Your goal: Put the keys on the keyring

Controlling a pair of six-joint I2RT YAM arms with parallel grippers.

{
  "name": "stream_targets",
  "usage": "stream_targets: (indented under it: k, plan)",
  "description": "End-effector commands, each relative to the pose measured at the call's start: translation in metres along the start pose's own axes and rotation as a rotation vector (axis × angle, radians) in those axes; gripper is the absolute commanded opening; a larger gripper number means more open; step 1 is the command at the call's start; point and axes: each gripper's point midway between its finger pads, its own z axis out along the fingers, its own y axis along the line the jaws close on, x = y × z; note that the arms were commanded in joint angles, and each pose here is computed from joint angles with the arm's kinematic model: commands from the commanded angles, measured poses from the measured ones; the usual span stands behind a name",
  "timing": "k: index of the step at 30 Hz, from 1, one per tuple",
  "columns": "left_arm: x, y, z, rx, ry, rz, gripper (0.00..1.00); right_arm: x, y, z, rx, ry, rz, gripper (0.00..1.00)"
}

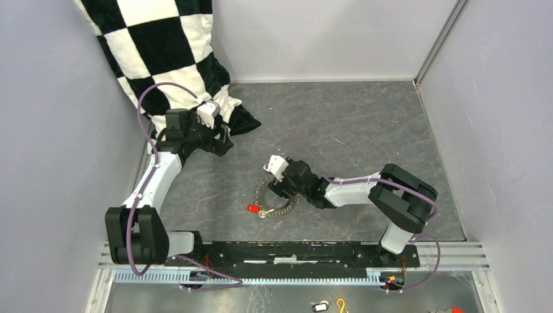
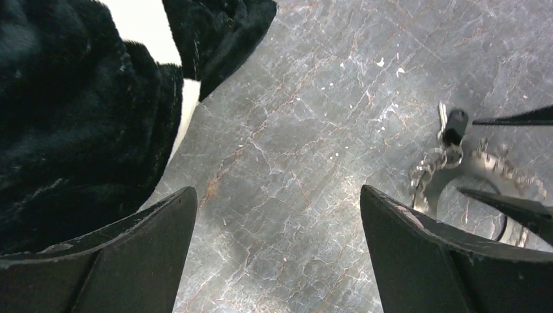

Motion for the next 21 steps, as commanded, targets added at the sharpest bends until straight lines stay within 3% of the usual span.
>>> stream_targets:
  k: [1,6,7,9,16,18,21]
  plan:
    - [-0.003,0.001,0.007,0.030,-0.050,0.087,1.00,0.048,-0.034,-0.007,0.093,0.173,-0.043,0.80]
    - [0.009,0.000,0.012,0.037,-0.050,0.104,1.00,0.060,-0.094,-0.013,0.218,0.193,0.078,0.83]
    - [0.011,-0.001,0.013,0.040,-0.054,0.105,1.00,0.055,-0.101,-0.015,0.215,0.170,0.096,0.84]
    - [0.014,-0.002,0.015,0.042,-0.065,0.102,1.00,0.028,-0.103,-0.020,0.181,0.078,0.103,0.98]
    - [0.023,0.001,0.023,0.022,-0.099,0.086,1.00,-0.040,-0.122,-0.063,0.173,-0.164,0.114,0.98]
    - [0.024,0.003,0.026,0.007,-0.132,0.093,1.00,-0.036,-0.149,-0.082,0.269,-0.201,0.171,0.98]
    - [0.029,0.004,0.029,-0.029,-0.207,0.095,1.00,0.000,-0.204,-0.126,0.561,-0.226,0.282,0.98]
